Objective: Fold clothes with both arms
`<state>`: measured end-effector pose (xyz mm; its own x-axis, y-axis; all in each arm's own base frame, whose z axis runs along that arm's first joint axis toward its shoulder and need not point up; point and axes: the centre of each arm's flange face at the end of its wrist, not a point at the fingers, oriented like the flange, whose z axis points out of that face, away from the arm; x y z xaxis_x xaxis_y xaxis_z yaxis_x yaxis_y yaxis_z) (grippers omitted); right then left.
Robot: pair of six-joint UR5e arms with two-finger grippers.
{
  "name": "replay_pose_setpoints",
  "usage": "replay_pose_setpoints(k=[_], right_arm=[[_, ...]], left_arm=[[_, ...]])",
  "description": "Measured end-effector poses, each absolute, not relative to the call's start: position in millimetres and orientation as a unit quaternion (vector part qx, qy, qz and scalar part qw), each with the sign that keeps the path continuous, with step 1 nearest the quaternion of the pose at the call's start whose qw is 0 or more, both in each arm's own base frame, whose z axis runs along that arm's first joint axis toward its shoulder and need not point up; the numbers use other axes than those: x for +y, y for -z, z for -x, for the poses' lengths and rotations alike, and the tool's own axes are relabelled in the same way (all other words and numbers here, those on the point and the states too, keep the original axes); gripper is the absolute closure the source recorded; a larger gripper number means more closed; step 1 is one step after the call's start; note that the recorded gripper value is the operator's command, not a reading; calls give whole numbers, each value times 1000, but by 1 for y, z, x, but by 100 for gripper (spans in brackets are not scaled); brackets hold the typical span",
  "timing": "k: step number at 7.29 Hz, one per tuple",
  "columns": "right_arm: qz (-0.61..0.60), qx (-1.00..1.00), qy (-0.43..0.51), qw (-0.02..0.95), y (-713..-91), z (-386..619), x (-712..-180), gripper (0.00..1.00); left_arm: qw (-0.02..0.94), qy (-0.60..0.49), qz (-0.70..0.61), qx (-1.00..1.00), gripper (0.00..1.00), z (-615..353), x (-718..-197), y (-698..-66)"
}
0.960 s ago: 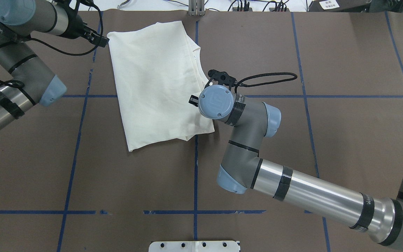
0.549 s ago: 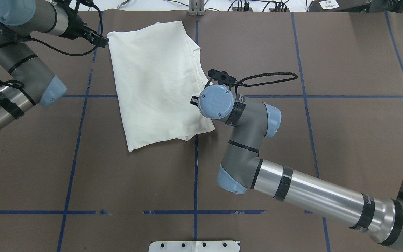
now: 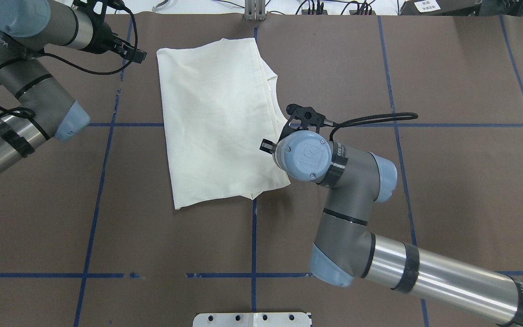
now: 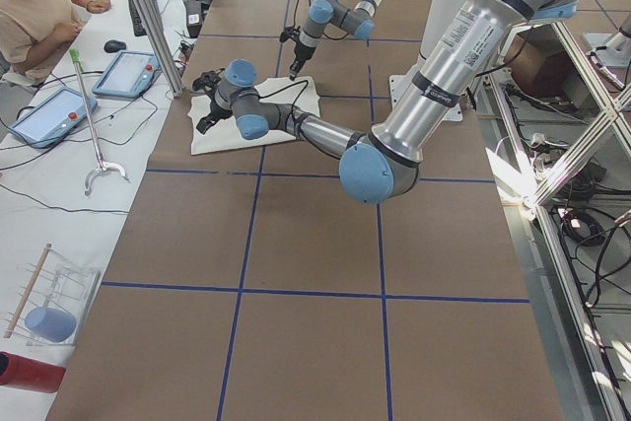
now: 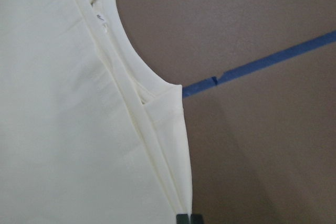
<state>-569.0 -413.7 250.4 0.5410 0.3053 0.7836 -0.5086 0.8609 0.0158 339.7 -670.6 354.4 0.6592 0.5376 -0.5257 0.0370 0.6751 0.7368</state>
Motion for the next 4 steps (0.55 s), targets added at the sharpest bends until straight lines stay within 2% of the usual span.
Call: replay_pose_setpoints(k=[2, 3, 4], right_arm=[[-137, -426, -214, 869, -268, 547, -352, 100], [-143, -425, -207, 870, -279, 536, -331, 2], [-146, -423, -202, 871, -288, 526, -318, 0]], left_arm=[[830, -145, -372, 389, 0, -342, -669, -354], [830, -143, -371, 390, 0, -342, -669, -354], [831, -139, -368, 394, 0, -345, -667, -353]])
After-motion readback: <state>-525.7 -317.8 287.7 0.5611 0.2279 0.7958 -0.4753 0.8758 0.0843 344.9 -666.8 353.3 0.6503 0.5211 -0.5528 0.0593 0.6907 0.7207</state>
